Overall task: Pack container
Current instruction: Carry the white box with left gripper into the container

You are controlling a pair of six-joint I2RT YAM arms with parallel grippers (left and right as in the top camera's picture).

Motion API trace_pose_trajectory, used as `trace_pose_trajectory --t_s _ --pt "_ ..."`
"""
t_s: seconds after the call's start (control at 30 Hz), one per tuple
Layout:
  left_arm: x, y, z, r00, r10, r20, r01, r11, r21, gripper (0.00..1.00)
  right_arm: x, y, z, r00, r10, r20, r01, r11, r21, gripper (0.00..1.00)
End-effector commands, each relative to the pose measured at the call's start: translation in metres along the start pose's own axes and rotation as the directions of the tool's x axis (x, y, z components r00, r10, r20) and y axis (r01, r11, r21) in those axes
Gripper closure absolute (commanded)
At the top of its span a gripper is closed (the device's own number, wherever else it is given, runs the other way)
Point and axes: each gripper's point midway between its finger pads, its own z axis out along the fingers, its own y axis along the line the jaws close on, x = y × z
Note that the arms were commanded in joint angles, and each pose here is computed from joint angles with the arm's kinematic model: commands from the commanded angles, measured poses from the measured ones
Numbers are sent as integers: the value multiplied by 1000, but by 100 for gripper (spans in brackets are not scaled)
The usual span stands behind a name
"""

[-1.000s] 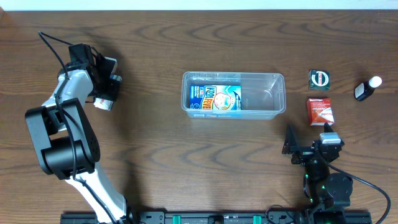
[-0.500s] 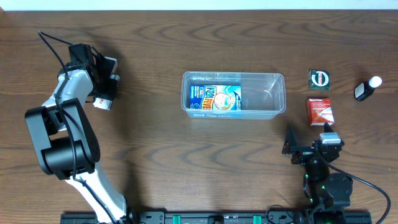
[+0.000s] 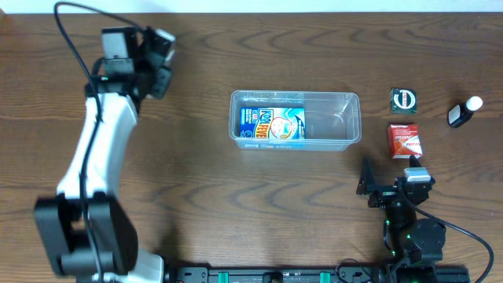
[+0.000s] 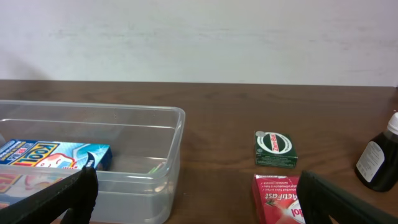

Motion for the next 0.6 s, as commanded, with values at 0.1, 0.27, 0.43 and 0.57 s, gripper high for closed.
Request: trace_pose_trajectory --t_s 0.1,0.27,0.43,0.57 --pt "-80 -69 -68 950 214 229 -227 973 34 57 1 -1 0 1000 -10 -3 10 1000 1 1" --pt "-85 -145 -88 900 346 265 -392 909 144 57 1 -1 0 1000 -10 -3 10 1000 1 1" --pt "-66 -201 -83 840 482 249 -536 808 244 57 1 -1 0 1000 -10 -3 10 1000 1 1" --pt "-55 -229 -71 793 557 248 -609 740 287 57 1 -1 0 1000 -10 -3 10 1000 1 1"
